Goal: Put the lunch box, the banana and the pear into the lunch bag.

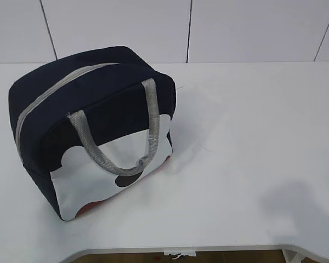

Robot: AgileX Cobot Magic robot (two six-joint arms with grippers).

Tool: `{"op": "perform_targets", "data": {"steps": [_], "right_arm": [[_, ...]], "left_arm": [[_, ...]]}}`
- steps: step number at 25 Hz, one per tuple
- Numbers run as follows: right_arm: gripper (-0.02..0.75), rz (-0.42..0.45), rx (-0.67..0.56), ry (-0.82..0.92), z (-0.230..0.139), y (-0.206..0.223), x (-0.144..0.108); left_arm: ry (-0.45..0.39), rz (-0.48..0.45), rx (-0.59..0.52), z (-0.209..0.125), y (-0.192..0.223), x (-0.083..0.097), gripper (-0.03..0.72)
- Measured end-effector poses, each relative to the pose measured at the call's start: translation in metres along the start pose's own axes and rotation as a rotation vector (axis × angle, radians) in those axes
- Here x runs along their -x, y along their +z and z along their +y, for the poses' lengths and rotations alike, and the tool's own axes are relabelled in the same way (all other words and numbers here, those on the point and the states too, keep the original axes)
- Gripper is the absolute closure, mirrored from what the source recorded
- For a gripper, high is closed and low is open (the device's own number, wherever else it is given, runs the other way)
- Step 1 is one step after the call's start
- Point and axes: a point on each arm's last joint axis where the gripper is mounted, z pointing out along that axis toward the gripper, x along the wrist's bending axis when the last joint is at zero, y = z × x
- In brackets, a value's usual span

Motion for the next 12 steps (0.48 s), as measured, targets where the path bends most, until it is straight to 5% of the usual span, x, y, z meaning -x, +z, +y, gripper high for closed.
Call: {"op": "perform_targets", "data": {"steps": [12], "right_arm": [[0.355,-0.068,0.249,-0.045,-0.044,0.005,0.000]], "left_arm": [[-0.010,0.004,0.205,-0.024,0.012,0.005,0.449]]}}
